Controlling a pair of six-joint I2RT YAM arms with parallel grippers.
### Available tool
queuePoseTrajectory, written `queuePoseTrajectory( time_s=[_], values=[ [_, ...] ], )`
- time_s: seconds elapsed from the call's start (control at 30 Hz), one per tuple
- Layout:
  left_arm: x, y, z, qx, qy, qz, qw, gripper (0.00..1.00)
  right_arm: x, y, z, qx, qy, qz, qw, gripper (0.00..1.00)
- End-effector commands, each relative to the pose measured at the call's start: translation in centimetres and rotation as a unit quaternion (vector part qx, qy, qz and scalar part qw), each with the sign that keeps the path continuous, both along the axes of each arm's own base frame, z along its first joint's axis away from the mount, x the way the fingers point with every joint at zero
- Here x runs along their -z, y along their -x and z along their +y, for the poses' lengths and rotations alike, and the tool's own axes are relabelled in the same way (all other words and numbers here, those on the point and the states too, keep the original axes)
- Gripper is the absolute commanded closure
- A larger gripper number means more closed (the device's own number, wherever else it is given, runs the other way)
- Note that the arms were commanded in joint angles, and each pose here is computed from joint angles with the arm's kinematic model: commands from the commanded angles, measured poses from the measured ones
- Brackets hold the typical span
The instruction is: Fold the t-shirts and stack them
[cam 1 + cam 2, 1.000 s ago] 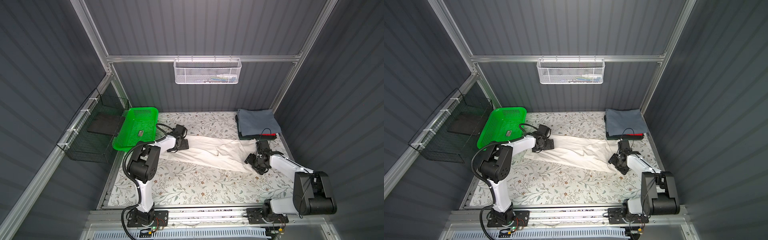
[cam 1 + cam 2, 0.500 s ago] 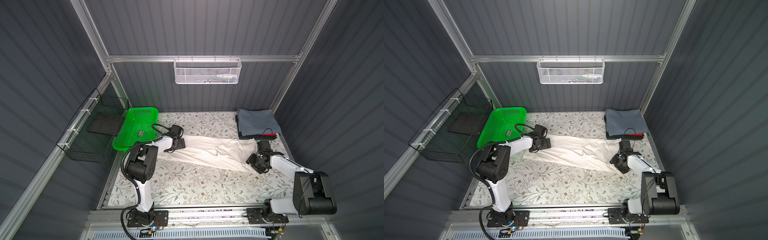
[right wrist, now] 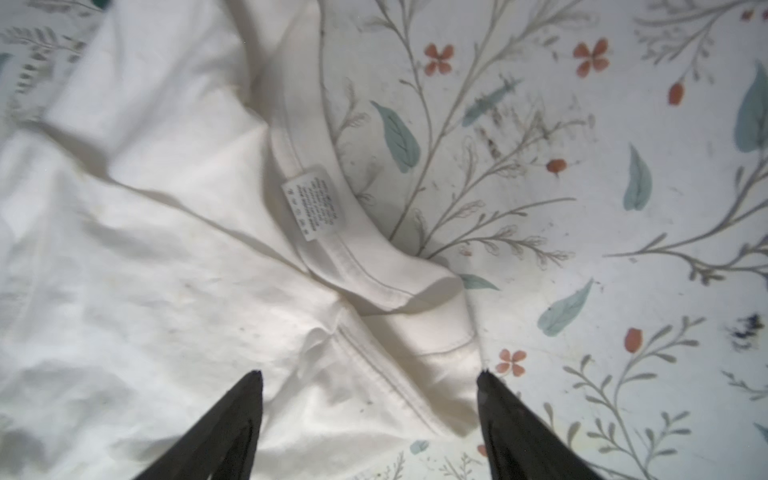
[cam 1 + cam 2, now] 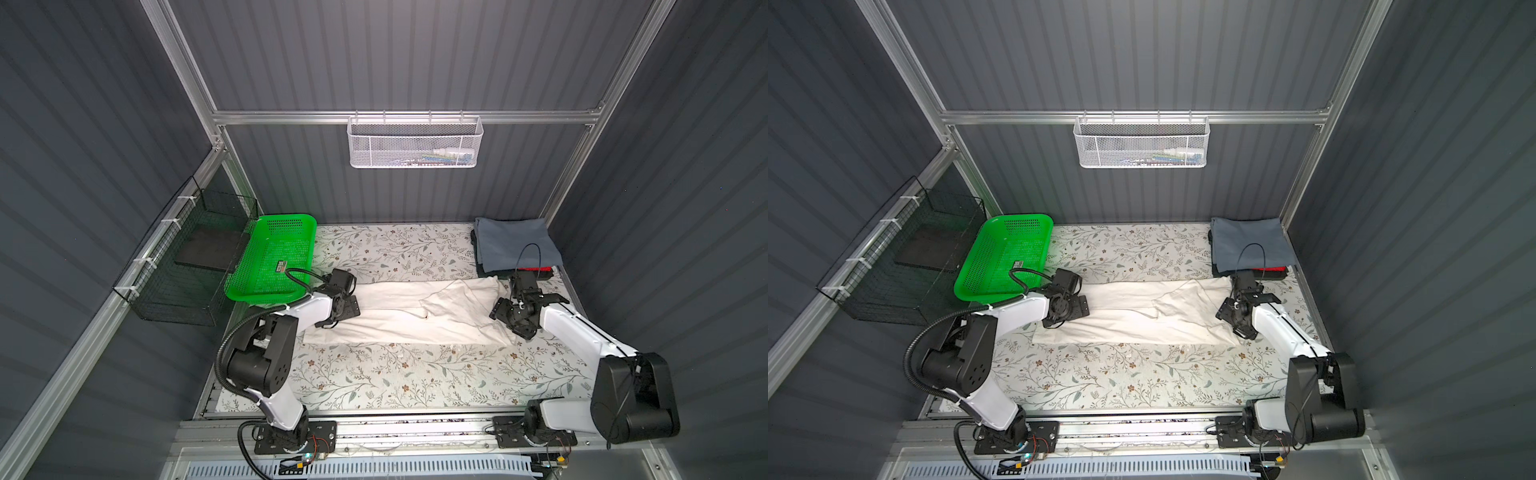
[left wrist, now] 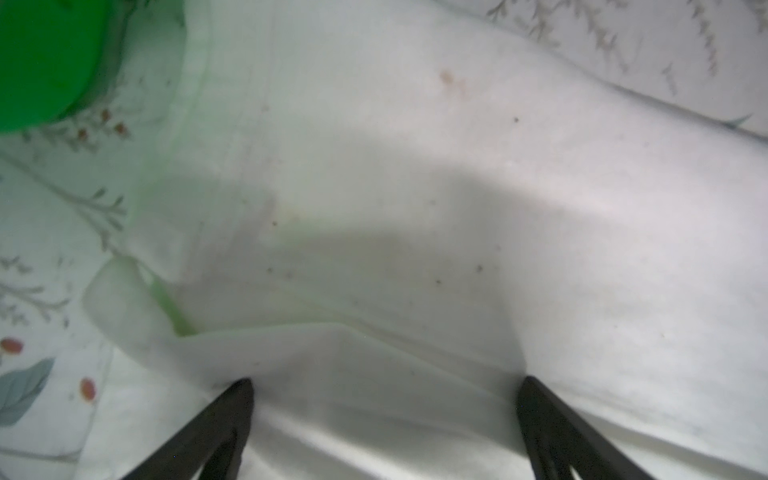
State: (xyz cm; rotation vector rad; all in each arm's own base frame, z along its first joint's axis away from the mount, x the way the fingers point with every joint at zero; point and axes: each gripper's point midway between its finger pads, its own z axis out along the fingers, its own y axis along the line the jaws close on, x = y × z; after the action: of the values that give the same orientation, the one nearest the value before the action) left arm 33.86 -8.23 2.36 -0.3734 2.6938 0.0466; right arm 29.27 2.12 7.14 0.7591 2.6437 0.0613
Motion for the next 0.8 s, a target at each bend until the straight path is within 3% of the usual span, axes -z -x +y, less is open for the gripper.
queuePoseTrajectory(
  time_s=[0.0,0.13,0.43,0.77],
  values=[
    [1.3,4.9,1.2,-0.037,0.005,0.061,0.997,0.00,-0.5,0.0,1.7,-0.033,0.034,0.012,0.999,0.26],
    [0.7,6.5,2.0,-0.055,0.009,0.050,0.997,0.00,1.7,-1.2,6.1,-0.072,0.010,0.037,0.997,0.31],
    [0.5,8.8,2.7,-0.066,0.017,0.048,0.997,0.00,5.3,-4.9,11.3,-0.113,-0.012,0.074,0.991,0.35],
    [1.6,11.5,2.9,-0.090,0.043,0.061,0.993,0.00,6.9,-12.9,15.7,-0.155,-0.022,0.072,0.985,0.36]
  ],
)
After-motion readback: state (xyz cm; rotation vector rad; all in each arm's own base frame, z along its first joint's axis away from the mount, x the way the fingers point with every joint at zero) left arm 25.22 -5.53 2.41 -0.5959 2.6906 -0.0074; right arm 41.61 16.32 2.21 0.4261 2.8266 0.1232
